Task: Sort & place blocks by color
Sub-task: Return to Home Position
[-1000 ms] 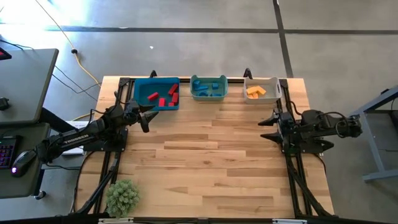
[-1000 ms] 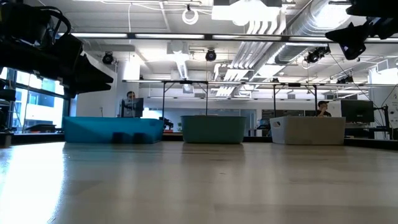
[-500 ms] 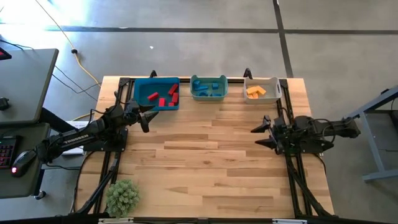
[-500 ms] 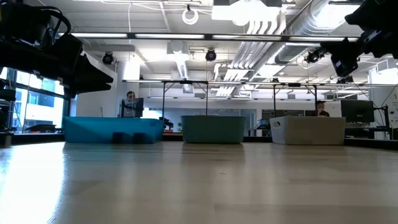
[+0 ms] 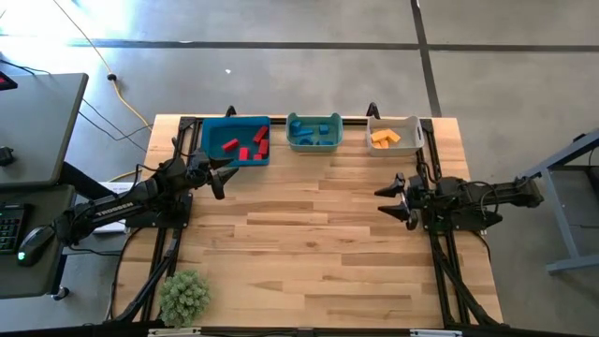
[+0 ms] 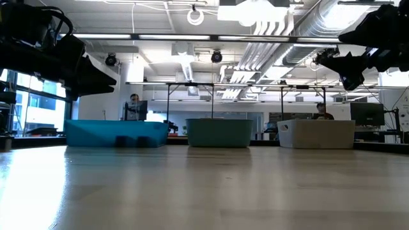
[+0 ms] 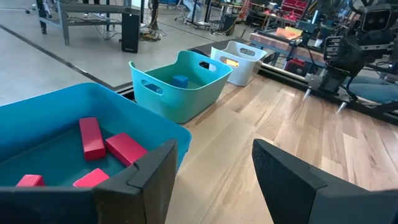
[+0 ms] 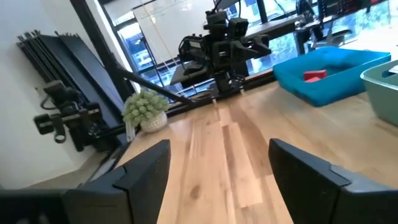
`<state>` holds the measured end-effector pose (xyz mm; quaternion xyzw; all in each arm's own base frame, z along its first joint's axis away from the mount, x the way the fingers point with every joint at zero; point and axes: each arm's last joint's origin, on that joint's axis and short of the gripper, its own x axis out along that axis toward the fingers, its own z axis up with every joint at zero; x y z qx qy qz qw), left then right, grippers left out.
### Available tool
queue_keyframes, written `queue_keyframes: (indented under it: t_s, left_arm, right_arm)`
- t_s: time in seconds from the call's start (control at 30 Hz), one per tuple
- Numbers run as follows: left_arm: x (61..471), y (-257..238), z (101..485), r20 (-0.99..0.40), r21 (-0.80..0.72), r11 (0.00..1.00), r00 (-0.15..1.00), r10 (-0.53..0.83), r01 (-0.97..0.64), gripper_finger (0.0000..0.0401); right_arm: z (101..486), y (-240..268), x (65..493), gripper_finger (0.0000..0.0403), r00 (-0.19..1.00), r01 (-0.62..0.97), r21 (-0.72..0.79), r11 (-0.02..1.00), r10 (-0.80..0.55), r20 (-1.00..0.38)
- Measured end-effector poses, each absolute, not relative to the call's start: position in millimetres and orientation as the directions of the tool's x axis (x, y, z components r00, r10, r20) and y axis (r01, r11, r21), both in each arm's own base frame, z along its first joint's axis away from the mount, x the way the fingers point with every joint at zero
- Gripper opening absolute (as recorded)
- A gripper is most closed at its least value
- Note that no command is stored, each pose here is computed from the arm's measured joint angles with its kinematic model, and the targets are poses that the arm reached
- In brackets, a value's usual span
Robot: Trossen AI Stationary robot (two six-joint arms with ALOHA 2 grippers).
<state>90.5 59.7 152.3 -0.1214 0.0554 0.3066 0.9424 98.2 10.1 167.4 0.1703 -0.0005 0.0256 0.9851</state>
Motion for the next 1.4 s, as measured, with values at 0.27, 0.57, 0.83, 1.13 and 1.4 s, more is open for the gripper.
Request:
queue_keyframes:
  t_s: [0.27, 0.57, 0.83, 1.13, 1.4]
  left_arm:
    - [90.5, 59.7, 152.3, -0.179, -0.195, 0.782, 0.806, 0.565, -0.591, 0.0200]
    - [90.5, 59.7, 152.3, -0.179, -0.195, 0.782, 0.806, 0.565, -0.592, 0.0200]
    - [90.5, 59.7, 152.3, -0.179, -0.195, 0.783, 0.806, 0.564, -0.591, 0.0200]
    - [90.5, 59.7, 152.3, -0.179, -0.195, 0.782, 0.806, 0.565, -0.592, 0.0200]
    - [90.5, 59.7, 152.3, -0.179, -0.195, 0.783, 0.806, 0.564, -0.591, 0.0200]
  right_arm:
    - [167.2, 10.7, 98.2, 0.0259, 0.997, -0.064, 0.516, 0.854, 0.071, 0.006]
    - [167.0, 10.8, 98.2, 0.0259, 0.997, -0.065, 0.516, 0.854, 0.073, 0.005]
    - [166.9, 10.8, 98.2, 0.0259, 0.997, -0.064, 0.516, 0.854, 0.073, 0.004]
    - [167.0, 10.8, 98.1, 0.0259, 0.997, -0.064, 0.516, 0.854, 0.073, 0.003]
    - [167.0, 10.8, 98.1, 0.0259, 0.997, -0.064, 0.516, 0.854, 0.072, 0.004]
